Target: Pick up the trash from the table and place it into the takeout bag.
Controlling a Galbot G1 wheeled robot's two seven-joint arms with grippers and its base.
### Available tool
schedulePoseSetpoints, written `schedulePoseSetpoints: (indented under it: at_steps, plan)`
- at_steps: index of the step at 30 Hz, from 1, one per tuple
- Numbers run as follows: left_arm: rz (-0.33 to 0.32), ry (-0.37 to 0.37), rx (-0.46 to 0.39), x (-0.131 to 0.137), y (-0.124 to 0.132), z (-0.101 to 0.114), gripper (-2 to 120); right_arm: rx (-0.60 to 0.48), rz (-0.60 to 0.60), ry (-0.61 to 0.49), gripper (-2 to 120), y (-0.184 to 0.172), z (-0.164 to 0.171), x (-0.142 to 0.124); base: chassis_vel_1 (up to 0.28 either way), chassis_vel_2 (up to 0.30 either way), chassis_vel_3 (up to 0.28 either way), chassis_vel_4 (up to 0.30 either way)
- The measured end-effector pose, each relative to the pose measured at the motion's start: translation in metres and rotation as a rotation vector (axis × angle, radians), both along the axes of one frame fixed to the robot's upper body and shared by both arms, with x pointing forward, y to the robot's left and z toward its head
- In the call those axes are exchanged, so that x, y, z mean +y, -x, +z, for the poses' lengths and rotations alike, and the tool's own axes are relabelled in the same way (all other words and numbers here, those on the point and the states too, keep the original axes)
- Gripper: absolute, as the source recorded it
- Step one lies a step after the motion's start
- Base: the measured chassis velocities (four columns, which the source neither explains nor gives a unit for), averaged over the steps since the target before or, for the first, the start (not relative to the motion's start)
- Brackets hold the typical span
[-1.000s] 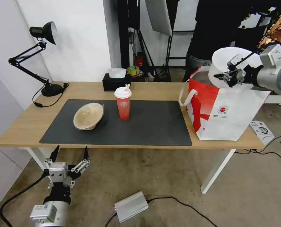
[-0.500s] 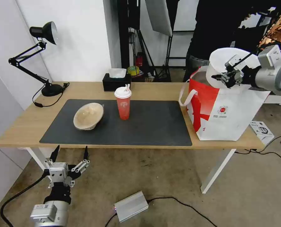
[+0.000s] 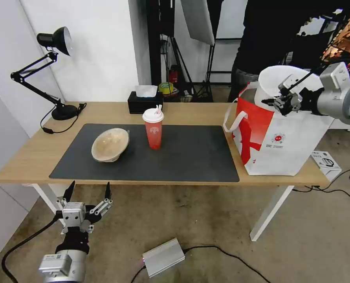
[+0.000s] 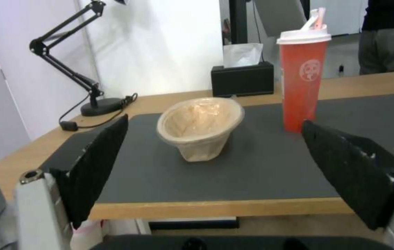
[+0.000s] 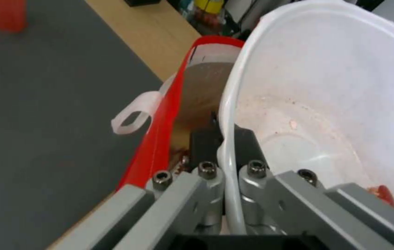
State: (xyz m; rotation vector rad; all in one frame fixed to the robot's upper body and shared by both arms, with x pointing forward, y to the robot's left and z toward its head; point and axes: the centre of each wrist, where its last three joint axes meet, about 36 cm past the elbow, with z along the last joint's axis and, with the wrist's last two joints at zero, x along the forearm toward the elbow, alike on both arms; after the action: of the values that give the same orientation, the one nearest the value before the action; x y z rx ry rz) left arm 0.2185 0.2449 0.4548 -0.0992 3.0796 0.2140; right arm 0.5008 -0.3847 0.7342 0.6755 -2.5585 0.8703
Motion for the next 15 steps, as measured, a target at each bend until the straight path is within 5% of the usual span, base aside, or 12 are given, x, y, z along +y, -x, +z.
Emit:
schedulePoseSetpoints:
  at_steps: [3, 15]
  plan:
    - [0.0, 0.001, 0.001, -0.0003, 0.0001, -0.0002, 100, -0.001, -0.004, 0.0, 0, 0.0011, 0.0005, -0.0012, 0.0, 0.0, 0.0, 0.0]
    - [0.0, 0.002, 0.002, -0.0009, 0.001, 0.0, 100, -0.008, -0.012, 0.002, 43, 0.0027, 0.0031, -0.0032, 0.0, 0.0, 0.0, 0.0]
